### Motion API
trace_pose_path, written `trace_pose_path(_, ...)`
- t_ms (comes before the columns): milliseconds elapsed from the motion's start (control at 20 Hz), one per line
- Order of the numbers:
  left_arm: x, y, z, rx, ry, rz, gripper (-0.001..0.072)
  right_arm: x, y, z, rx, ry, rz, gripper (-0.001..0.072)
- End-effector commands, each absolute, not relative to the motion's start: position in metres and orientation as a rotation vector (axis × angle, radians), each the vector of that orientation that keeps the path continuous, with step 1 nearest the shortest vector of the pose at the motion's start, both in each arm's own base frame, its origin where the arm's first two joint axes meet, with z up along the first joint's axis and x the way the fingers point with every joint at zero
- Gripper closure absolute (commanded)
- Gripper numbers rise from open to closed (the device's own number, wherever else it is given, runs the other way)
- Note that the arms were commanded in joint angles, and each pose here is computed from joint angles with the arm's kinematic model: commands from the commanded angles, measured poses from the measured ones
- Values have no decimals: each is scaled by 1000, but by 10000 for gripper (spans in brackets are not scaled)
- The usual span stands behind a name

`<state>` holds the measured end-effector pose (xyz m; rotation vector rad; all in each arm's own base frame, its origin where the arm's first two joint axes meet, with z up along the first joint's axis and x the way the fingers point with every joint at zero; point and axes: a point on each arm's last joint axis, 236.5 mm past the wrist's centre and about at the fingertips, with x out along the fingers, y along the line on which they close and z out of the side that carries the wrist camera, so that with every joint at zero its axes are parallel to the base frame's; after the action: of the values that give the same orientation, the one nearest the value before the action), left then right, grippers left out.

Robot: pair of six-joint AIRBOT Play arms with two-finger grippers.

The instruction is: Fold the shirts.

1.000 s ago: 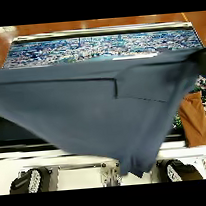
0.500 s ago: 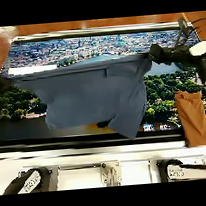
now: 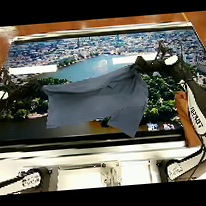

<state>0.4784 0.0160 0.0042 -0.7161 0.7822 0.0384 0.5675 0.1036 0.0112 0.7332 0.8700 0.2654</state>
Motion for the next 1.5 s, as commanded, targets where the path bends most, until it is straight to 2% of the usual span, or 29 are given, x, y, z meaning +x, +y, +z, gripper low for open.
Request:
trace_pose_path(0, 456, 30, 7, -752, 922, -19, 145, 554, 93, 44, 649, 879, 347, 137)
trace_pose_path(150, 400, 80, 19, -734, 1123, -21, 174, 512, 25, 85, 499, 926, 310, 136)
trace_pose_path(300, 320, 110, -1, -778, 1361, 29, 174, 437, -48, 71, 391, 1167, 154, 137)
trace_pose_path(400, 288, 94, -19, -825, 1447, -59, 173, 392, -62, 53, 424, 1333, 150, 137)
trace_pose_path(500, 265, 72, -48, -880, 1513, -91, 172, 369, -52, 40, 511, 1416, 194, 137)
trace_pose_path(650, 266, 40, -78, -990, 1460, -114, 169, 372, -23, 23, 611, 1405, 255, 137)
trace_pose_path(800, 279, 23, -93, -1056, 1402, -120, 152, 386, -5, 7, 605, 1369, 256, 137)
trace_pose_path(1100, 284, 0, -113, -1037, 1462, -149, 154, 398, 17, -4, 552, 1339, 265, 138)
trace_pose_path(1250, 296, -2, -119, -1032, 1429, -129, 164, 396, 18, -4, 553, 1346, 269, 137)
trace_pose_path(1300, 302, -2, -119, -1034, 1407, -119, 199, 395, 18, -4, 554, 1349, 270, 137)
trace_pose_path(1400, 311, -2, -118, -1045, 1374, -108, 341, 395, 18, -4, 554, 1350, 271, 137)
trace_pose_path(1450, 314, -4, -117, -1051, 1365, -108, 346, 395, 18, -4, 553, 1350, 270, 137)
